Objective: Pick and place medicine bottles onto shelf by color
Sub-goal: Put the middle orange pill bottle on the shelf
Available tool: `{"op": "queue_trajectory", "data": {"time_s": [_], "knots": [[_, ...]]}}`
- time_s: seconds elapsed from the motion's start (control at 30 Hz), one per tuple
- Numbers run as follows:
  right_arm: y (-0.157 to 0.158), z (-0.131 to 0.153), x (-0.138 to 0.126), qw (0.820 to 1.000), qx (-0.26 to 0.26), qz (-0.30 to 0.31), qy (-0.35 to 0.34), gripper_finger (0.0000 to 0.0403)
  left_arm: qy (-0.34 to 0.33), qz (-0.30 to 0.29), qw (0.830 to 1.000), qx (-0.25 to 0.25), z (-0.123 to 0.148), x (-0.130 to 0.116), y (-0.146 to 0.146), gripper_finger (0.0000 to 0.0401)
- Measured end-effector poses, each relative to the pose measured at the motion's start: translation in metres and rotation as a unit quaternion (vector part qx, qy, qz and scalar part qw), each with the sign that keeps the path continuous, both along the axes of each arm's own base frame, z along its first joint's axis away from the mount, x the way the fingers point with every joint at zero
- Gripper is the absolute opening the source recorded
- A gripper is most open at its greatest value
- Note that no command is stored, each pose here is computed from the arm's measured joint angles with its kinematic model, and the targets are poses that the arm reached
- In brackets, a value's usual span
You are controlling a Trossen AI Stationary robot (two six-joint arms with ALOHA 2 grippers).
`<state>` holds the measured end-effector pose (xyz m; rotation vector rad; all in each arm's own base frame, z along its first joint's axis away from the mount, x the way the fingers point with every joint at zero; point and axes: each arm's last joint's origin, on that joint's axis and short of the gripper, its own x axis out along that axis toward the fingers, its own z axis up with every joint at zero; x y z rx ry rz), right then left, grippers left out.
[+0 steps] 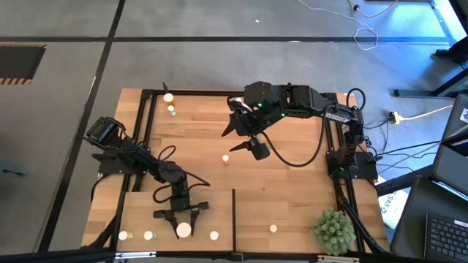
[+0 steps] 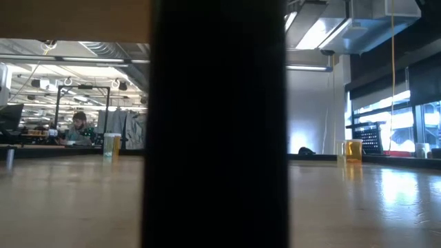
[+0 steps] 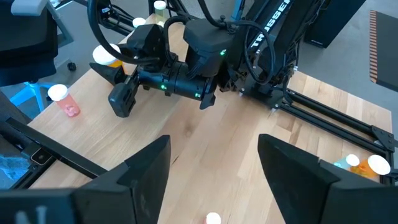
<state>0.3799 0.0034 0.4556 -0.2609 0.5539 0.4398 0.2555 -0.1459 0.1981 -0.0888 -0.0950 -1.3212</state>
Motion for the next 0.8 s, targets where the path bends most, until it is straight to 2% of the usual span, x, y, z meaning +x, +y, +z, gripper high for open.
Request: {"op": "queue_trajectory", "data": {"time_s": [0.27, 0.57, 0.8], "knots": [[0.0000, 0.0000, 0.0000, 1.000, 0.000, 0.000, 0.000, 0.0245, 0.018, 0.006, 1.000, 0.007, -0.0033, 0.0005, -0.0008, 0.0203], [0.0000, 0.0000, 0.0000, 1.000, 0.000, 0.000, 0.000, 0.0245, 0.009, 0.005, 1.000, 0.004, -0.0018, 0.0000, -0.0012, 0.0203], [0.0000, 0.0000, 0.0000, 1.000, 0.000, 0.000, 0.000, 0.0245, 0.013, 0.001, 1.000, -0.012, 0.0019, -0.0006, -0.0009, 0.0203]]}}
